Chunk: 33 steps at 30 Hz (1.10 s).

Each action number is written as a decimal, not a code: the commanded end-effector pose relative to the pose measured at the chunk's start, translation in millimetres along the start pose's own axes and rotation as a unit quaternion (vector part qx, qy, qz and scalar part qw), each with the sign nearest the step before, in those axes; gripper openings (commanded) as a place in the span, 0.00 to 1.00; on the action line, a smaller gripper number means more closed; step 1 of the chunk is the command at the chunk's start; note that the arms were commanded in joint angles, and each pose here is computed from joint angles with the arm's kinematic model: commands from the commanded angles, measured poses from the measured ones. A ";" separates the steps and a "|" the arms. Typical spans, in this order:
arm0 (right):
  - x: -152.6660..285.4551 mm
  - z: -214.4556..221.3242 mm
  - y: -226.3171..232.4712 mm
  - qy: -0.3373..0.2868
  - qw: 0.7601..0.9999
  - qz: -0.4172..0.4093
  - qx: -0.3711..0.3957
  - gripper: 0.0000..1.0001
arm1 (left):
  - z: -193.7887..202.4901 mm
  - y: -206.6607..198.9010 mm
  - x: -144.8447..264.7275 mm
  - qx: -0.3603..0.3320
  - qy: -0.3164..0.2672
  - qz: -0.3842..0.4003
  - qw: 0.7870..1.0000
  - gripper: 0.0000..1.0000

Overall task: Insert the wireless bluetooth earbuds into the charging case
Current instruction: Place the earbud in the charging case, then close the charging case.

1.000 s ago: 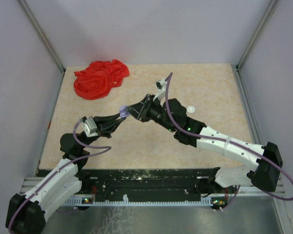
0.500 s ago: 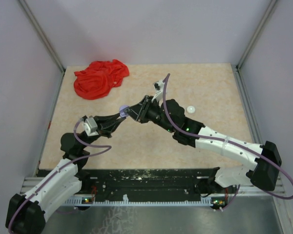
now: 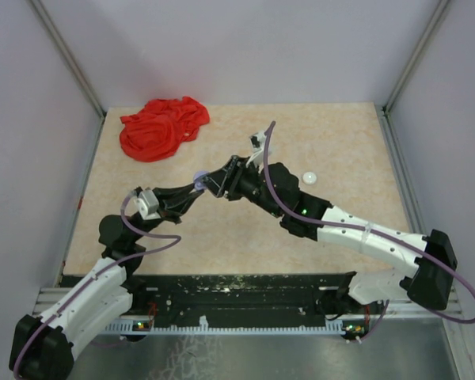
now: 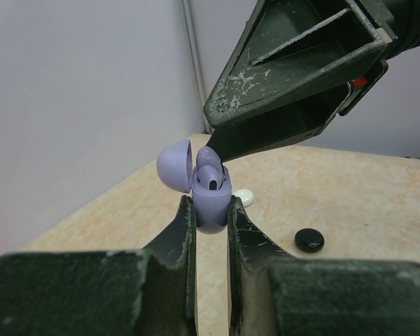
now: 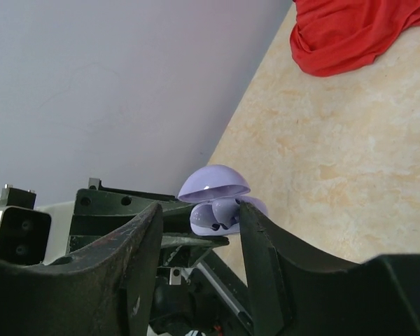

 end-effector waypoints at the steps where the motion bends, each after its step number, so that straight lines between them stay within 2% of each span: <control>1: 11.6 -9.2 6.9 -0.023 0.999 0.005 0.032 0.50 | -12.2 7.0 -2.6 -0.019 -0.025 -0.020 0.999 0.01; 4: 19.4 -19.0 8.9 -0.044 0.997 0.019 0.060 0.54 | -10.4 7.4 -2.8 -0.015 -0.016 -0.021 1.000 0.01; 6: 24.8 -26.6 12.1 -0.049 0.995 0.021 0.087 0.59 | -9.5 7.1 -3.1 -0.012 -0.011 -0.017 1.000 0.01; 11: 33.3 -52.5 10.9 0.035 0.986 -0.040 0.160 0.62 | -6.7 4.9 -8.1 0.012 0.006 0.011 1.000 0.01; 13: 39.3 -57.8 9.5 0.072 0.973 -0.073 0.209 0.64 | -4.7 3.8 -10.5 0.032 0.017 0.023 0.999 0.01; 15: 43.9 -57.4 10.9 0.106 0.957 -0.093 0.252 0.71 | -4.0 0.6 -12.4 0.040 0.021 0.051 0.998 0.01; 18: 45.4 -55.4 10.4 0.145 0.939 -0.109 0.292 0.77 | -3.6 -3.7 -16.5 0.053 0.025 0.099 0.993 0.01; 27: 33.2 -42.9 -0.8 0.239 0.907 -0.132 0.321 0.80 | -10.6 -15.6 -16.1 0.063 0.001 0.198 0.978 0.01; 33: 24.3 -34.9 -7.1 0.289 0.893 -0.142 0.315 0.80 | -12.7 -17.4 -15.5 0.064 -0.008 0.209 0.976 0.01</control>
Point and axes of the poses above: each gripper's point midway between its finger pads, its own x axis back along the fingers, its own y axis along the line the jaws close on, z = x × y, the point moved 9 cm from there along x, back along the fingers, and after that the axes turned 15 degrees about -x, right-handed, at the moved point
